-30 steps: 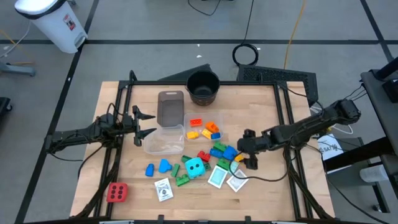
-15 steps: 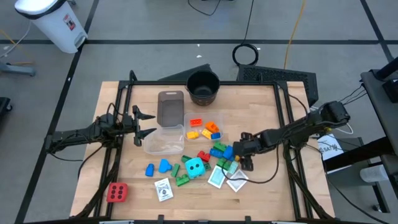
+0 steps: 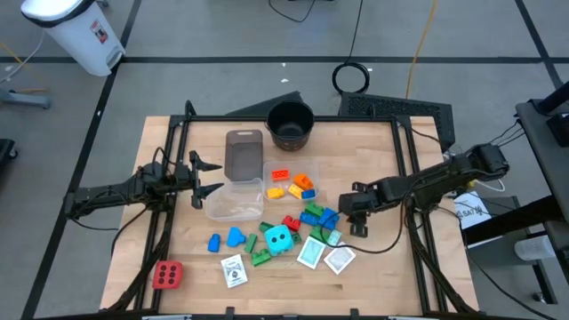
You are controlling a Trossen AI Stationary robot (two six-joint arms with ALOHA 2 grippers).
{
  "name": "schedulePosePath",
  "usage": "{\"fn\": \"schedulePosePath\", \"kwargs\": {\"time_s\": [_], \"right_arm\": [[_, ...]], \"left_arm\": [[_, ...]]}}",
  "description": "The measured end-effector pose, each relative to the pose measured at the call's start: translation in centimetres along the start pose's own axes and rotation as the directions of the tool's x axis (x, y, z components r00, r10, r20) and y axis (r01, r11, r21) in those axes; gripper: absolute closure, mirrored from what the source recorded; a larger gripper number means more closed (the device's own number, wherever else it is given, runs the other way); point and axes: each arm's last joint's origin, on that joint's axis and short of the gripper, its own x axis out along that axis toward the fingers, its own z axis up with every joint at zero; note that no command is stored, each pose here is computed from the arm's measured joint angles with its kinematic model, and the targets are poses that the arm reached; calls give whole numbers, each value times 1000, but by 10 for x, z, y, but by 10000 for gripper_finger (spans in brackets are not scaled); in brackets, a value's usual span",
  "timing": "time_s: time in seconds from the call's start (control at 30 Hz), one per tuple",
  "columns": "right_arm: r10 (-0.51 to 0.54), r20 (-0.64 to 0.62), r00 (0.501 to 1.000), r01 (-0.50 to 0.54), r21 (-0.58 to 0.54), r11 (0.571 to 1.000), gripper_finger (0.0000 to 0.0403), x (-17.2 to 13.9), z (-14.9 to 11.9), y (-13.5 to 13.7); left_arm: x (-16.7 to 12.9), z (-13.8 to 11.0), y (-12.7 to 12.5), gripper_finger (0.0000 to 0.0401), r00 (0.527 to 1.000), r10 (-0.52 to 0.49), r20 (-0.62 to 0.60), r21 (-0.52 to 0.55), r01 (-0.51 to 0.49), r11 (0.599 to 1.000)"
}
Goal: Pick & Place Toys
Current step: Put the yellow game piece into the right transparent bin, then put the blue game piece into the right transparent bin
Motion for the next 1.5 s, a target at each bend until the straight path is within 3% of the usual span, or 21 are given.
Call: {"fn": "schedulePosePath", "kwargs": {"time_s": [0.27, 0.43, 0.63, 0.87, 0.97, 1.23, 1.5], "right_arm": [[14, 243, 970, -16, 5, 1000, 289, -29, 9, 1], [-59, 439, 897, 67, -3, 998, 294, -37, 25, 1], [-50, 613, 788, 127, -82, 988, 293, -32, 54, -4], [-29, 753, 657, 217, -152, 964, 290, -11, 88, -21], [-41, 784, 619, 212, -117, 970, 290, 2, 98, -32], [-92, 788, 609, 217, -54, 975, 239, 32, 106, -51], [-42, 760, 648, 118, -46, 992, 166, 12, 99, -47]], "left_arm": [[0, 0, 0, 128, 1000, 0, 0, 0, 0, 1000], [0, 0, 0, 127, 1000, 0, 0, 0, 0, 1000], [0, 0, 0, 128, 1000, 0, 0, 0, 0, 1000], [0, 0, 0, 128, 1000, 0, 0, 0, 0, 1000], [0, 0, 0, 127, 1000, 0, -1, 0, 0, 1000], [0, 0, 0, 128, 1000, 0, 0, 0, 0, 1000], [0, 0, 0, 128, 1000, 0, 0, 0, 0, 1000]]}}
